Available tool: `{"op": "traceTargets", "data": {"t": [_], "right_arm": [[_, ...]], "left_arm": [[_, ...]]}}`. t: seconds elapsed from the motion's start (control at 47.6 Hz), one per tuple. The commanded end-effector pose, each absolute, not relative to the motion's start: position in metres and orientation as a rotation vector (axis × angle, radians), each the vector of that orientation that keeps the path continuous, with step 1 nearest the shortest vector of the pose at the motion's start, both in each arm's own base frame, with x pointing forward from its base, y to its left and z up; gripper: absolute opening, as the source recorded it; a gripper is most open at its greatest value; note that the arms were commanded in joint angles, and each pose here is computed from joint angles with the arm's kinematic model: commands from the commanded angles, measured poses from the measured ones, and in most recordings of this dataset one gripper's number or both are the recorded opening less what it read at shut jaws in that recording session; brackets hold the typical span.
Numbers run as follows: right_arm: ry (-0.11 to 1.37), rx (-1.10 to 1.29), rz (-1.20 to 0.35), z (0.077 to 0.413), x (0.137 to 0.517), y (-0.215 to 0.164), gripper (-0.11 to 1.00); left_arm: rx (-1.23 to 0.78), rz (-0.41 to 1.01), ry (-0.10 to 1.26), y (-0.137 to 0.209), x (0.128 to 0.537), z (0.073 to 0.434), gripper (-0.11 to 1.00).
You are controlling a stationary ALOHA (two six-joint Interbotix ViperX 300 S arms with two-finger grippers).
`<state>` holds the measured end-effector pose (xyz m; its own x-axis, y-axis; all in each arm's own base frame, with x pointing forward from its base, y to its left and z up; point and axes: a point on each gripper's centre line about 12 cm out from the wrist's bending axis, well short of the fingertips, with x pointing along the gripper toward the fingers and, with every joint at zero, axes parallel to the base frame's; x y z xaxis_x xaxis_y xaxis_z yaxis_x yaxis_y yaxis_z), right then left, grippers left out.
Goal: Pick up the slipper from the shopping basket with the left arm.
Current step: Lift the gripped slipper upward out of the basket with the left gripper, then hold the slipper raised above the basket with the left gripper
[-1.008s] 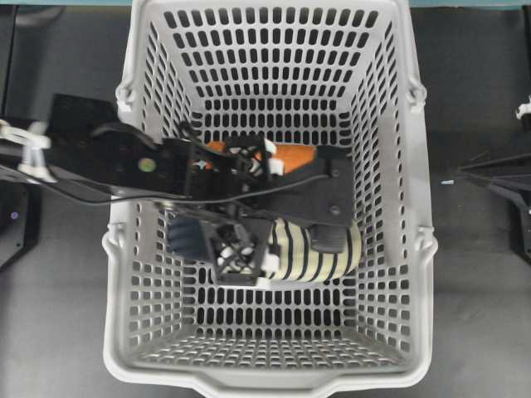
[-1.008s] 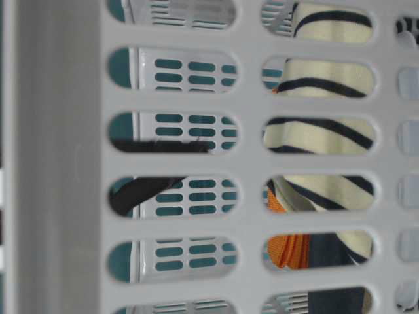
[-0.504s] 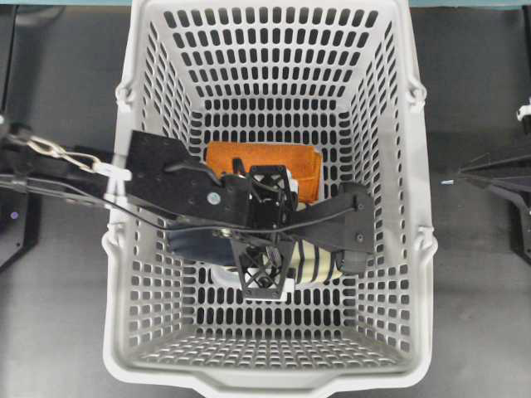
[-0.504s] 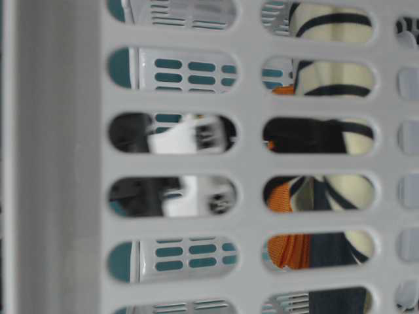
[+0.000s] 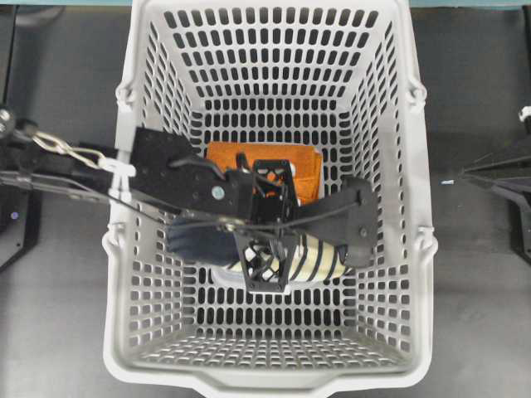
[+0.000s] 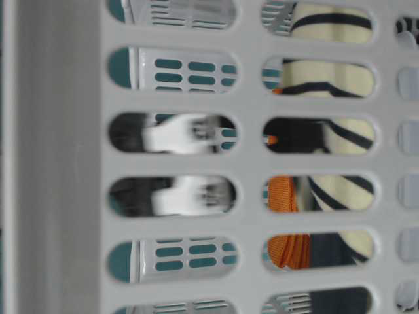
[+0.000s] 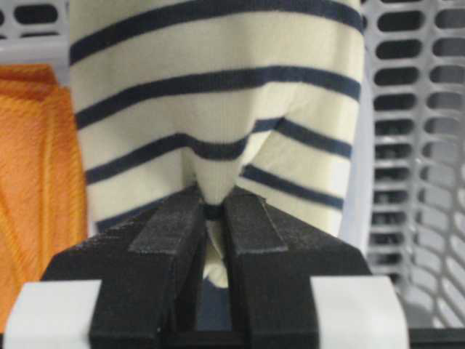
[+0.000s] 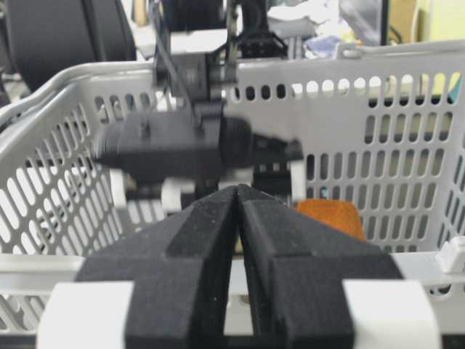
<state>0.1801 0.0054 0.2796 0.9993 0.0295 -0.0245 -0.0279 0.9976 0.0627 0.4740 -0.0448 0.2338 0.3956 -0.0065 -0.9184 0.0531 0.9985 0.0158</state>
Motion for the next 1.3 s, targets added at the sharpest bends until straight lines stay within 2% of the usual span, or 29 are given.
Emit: {"op": "traceTargets", "data": {"t": [0.0, 0.357, 0.546, 0.777, 1.281], "right_arm": [[0.012, 0.067, 0.029, 0.283, 0.18, 0.005, 0.0], [0.016, 0.067, 0.029, 0.282, 0.177, 0.005, 0.0], [0.013, 0.067, 0.029, 0.283, 0.176, 0.005, 0.0], [0.012, 0.067, 0.029, 0.283, 0.176, 0.005, 0.0], [0.009, 0.069, 0.029, 0.284, 0.175, 0.005, 0.0]], "left_arm": [[0.043, -0.041, 1.059, -0.045, 0.473, 0.288, 0.05], [0.033, -0.027, 1.078, -0.043, 0.455, 0.395, 0.05], [0.032, -0.024, 1.082, -0.044, 0.455, 0.432, 0.05], [0.051, -0.028, 1.166, -0.043, 0.458, 0.434, 0.05], [0.041, -0.022, 1.137, -0.043, 0.469, 0.421, 0.05]]}}
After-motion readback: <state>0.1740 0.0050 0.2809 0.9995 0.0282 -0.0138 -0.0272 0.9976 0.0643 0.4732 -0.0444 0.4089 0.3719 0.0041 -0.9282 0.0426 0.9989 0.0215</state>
